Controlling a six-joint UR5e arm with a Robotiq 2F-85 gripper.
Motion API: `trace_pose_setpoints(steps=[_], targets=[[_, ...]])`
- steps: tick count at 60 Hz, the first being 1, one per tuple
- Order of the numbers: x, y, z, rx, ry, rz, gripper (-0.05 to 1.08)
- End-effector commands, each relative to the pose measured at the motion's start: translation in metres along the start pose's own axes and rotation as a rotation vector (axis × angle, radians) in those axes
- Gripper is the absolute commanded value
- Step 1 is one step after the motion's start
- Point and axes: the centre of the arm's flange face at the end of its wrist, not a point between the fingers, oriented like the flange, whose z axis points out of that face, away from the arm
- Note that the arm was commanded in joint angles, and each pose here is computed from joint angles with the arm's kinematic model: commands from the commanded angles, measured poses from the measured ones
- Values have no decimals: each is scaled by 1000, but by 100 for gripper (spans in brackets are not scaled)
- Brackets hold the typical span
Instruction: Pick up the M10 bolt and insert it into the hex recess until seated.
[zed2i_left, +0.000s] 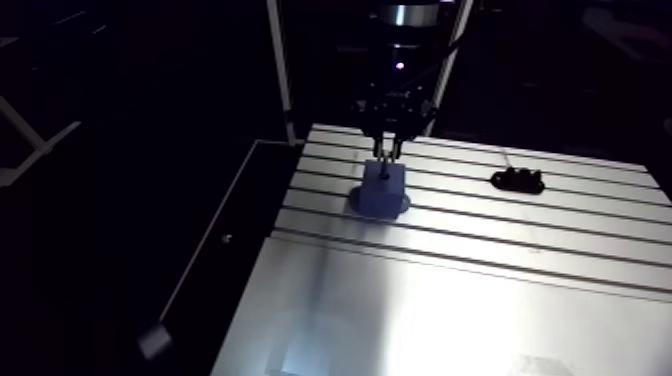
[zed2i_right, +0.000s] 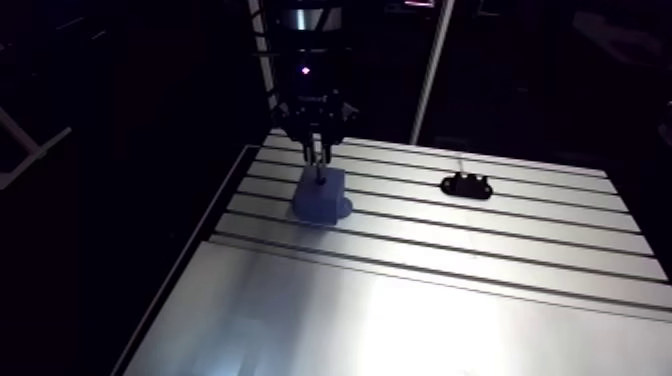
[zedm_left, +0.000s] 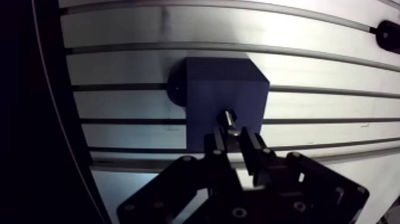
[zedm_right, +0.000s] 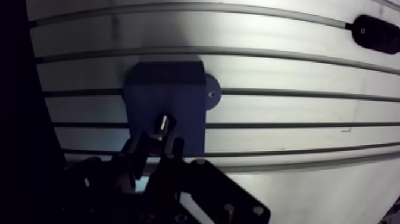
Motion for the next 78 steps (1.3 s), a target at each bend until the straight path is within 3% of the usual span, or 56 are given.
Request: trace_pose_setpoints(steps=[1, 78], targets=[[0, 0, 0, 0, 0, 0, 75], [-2, -3, 7, -6, -14, -11, 75]])
